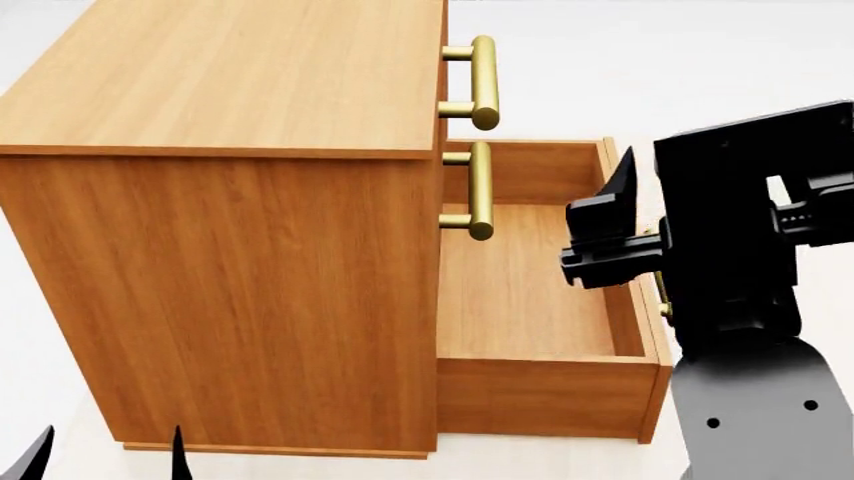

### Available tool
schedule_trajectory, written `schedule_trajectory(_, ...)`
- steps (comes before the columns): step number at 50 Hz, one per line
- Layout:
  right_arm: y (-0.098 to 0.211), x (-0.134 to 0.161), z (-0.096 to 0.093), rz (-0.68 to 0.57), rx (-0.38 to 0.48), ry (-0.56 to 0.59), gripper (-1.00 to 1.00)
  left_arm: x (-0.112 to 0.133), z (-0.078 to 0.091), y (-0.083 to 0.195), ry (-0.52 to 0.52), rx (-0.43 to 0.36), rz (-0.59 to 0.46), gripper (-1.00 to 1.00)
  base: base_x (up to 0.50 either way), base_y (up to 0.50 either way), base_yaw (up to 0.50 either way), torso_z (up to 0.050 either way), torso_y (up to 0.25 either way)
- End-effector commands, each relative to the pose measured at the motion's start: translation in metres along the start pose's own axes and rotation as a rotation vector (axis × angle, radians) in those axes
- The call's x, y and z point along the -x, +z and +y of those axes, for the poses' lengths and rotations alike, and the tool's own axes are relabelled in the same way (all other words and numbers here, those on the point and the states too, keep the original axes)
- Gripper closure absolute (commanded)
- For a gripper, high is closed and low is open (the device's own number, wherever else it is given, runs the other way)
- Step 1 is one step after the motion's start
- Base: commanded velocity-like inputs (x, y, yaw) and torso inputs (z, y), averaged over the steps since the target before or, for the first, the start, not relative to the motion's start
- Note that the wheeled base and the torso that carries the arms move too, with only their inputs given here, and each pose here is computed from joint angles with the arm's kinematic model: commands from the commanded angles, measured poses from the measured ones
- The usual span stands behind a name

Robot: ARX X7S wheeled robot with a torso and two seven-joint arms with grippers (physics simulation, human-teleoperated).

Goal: Close the bottom drawer of the cabinet.

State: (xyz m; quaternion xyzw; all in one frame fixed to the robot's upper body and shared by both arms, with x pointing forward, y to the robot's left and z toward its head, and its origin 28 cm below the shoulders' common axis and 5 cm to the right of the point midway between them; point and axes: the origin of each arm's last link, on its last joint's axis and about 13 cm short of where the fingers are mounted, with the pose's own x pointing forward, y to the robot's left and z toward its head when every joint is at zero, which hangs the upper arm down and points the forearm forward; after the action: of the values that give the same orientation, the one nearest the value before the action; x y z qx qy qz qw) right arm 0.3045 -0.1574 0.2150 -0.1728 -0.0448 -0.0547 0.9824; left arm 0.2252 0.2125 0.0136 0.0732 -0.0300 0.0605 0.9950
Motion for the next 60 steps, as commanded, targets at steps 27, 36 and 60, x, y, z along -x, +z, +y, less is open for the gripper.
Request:
schedule_trajectory(27, -0.095, -0.013, -0.047, 0.244, 0.113, -0.087, -1.0, 0.004, 0.0, -0.003, -0.017, 0.0, -0.003, -1.0, 0.0, 0.0, 0.0, 0.0, 0.0)
schedule_trajectory(36, -0.12, -0.006, -0.039, 0.271, 0.111, -0.035, -1.0, 0.006, -0.002, -0.005, -0.029, -0.004, 0.001, -1.0, 0.0, 0.0, 0.0, 0.0, 0.0)
schedule_trajectory(60, -0.176, 0.01, -0.022, 0.279, -0.02, 0.025, -1.0, 0.006, -0.001, -0.004, -0.024, 0.001, -0.001, -1.0, 0.0, 0.0, 0.0, 0.0, 0.0)
